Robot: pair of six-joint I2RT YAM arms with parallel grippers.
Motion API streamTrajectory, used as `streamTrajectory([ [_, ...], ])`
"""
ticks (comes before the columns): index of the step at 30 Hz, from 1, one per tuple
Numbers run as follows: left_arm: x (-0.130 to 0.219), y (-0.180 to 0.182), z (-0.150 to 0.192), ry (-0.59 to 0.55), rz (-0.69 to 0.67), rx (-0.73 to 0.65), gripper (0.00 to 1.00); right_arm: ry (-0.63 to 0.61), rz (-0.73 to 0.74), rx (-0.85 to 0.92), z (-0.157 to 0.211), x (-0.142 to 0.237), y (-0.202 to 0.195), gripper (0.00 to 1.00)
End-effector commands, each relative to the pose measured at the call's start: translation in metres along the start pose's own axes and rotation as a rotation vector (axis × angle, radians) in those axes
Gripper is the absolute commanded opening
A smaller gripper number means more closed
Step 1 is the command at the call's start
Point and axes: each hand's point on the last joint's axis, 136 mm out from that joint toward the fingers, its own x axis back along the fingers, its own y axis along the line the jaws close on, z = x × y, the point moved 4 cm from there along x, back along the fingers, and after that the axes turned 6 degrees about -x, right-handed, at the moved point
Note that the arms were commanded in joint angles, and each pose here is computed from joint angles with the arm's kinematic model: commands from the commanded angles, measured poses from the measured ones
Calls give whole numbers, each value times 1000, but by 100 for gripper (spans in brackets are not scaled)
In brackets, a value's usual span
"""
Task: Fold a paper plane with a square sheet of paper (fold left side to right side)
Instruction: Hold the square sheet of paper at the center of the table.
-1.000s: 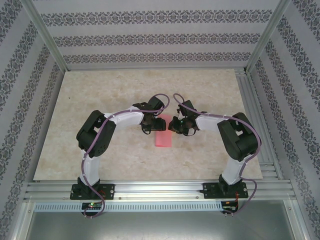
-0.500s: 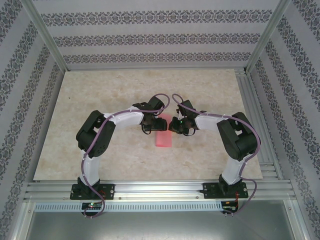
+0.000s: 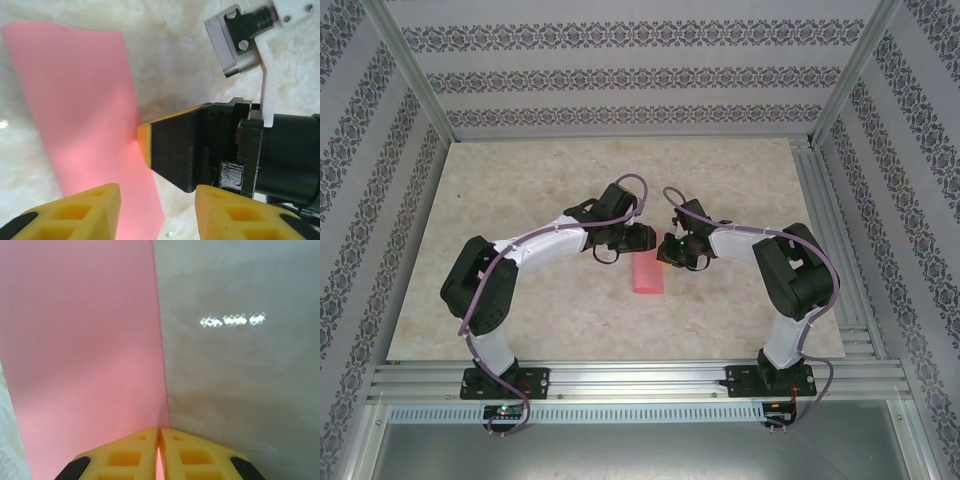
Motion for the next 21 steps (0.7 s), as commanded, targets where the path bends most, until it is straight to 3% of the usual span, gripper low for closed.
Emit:
streamTrajectory([
  [1,-16,2,2,24,67,49,42,34,98,-9,10,-13,-21,12],
  [10,-39,35,18,81,-52,63,35,37,104,-7,11,-13,-22,12],
  [21,-53,59,38,112,-92,89,32,41,120,-8,11,-14,-25,12],
])
